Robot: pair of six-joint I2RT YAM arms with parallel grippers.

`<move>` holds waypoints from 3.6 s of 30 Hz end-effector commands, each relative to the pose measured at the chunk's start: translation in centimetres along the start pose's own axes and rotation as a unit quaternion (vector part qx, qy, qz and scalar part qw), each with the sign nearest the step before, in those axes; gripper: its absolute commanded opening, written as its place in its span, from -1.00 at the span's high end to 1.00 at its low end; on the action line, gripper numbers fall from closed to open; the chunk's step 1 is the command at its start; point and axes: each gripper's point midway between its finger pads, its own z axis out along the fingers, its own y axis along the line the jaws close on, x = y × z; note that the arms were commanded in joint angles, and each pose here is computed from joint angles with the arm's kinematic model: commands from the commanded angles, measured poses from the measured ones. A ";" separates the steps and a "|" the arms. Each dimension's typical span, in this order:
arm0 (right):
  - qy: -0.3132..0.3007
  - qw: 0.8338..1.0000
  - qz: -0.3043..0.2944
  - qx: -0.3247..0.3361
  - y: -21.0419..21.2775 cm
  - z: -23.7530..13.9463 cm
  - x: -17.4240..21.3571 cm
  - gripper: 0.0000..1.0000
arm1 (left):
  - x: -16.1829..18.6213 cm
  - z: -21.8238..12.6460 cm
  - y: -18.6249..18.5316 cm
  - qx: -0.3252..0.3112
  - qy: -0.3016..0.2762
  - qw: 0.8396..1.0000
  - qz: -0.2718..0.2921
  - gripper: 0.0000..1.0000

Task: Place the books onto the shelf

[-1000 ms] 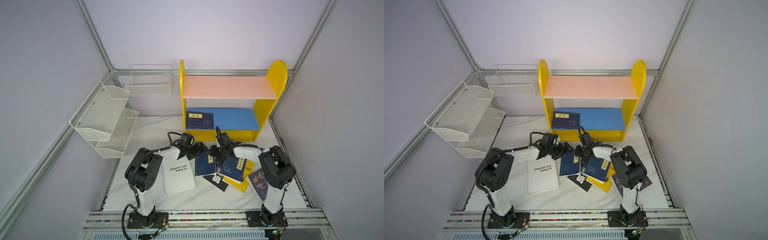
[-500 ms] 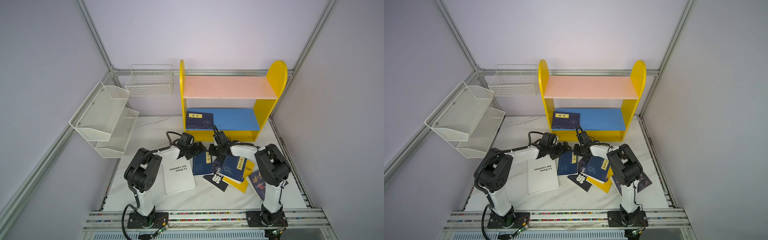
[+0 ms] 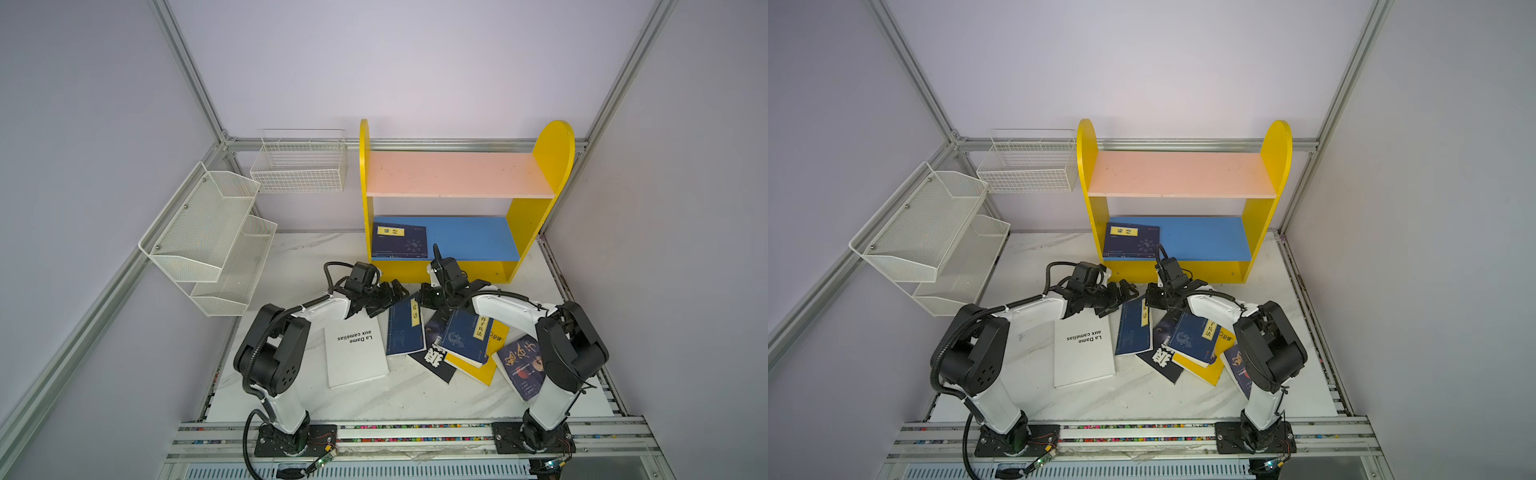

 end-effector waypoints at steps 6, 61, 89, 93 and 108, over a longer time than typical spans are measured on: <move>-0.036 0.997 0.005 -0.062 2.6 -5.9 -2.4 1.00 | -0.7 -5.5 -4.2 0.091 -0.004 0.992 0.082 -1.00; -0.120 0.936 0.070 -0.322 8.2 -10.9 -14.5 0.61 | -5.3 -10.1 -13.0 0.289 -0.096 0.949 0.080 0.97; -0.120 0.900 0.189 -0.375 6.7 -12.0 -11.9 -0.58 | -18.9 -15.2 -17.9 0.223 -0.453 0.857 -0.109 0.98; -0.118 0.896 0.175 -0.390 7.9 -12.8 -12.6 -0.58 | -18.9 -14.7 -19.6 0.224 -0.463 0.852 -0.100 0.98; -0.089 0.893 0.185 -0.400 8.5 -11.8 -13.5 -0.40 | -18.6 -14.1 -21.9 0.254 -0.482 0.833 -0.097 0.95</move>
